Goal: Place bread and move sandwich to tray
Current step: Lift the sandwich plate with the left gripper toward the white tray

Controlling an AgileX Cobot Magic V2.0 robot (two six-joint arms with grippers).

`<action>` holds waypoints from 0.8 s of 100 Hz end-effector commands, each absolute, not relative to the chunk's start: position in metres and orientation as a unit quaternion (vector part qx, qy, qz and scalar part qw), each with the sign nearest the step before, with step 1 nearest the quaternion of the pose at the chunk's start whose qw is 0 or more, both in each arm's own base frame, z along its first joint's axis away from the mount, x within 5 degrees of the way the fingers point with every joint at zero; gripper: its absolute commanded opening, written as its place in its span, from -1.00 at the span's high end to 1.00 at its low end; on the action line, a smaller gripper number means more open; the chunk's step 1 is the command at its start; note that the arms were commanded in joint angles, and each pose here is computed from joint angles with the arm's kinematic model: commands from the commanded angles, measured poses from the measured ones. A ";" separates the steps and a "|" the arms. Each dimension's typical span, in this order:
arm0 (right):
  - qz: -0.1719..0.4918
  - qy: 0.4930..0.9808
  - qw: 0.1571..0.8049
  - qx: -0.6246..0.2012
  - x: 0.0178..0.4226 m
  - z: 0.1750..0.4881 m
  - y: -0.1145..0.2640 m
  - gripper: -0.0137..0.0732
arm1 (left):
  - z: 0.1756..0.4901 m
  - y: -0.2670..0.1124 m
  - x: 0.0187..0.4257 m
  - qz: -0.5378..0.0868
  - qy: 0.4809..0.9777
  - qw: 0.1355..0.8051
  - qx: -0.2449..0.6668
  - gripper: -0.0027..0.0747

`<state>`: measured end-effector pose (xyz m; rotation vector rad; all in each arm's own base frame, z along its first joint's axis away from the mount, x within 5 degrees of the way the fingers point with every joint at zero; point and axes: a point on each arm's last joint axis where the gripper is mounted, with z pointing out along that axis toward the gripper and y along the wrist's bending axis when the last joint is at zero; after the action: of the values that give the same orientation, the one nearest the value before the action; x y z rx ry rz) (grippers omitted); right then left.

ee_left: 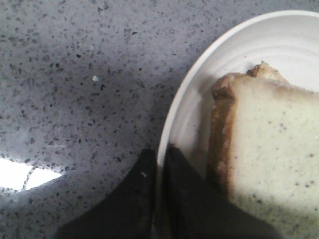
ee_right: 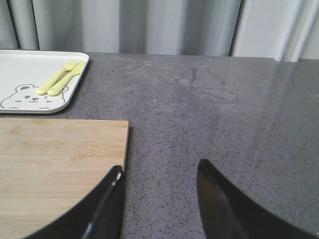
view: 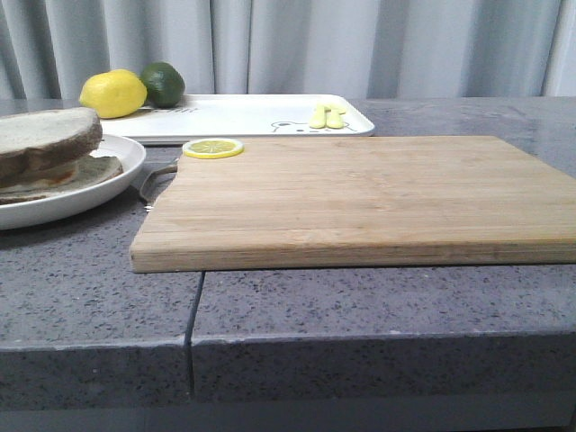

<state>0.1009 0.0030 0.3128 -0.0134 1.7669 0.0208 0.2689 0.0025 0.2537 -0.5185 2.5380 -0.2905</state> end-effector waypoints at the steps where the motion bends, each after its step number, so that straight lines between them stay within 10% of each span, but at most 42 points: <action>1: 0.007 0.741 0.671 -0.013 0.101 0.328 0.003 -0.14 | 0.279 0.002 0.266 -0.124 0.919 0.319 -0.194 0.98; 80: 0.008 0.741 0.671 -0.013 0.101 0.328 0.003 -0.14 | 0.345 -0.005 0.286 -0.256 0.847 0.405 -0.231 0.98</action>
<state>0.1009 0.0030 0.3128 -0.0134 1.7669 0.0208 0.2737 -0.0055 0.3161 -0.5592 2.2957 -0.5843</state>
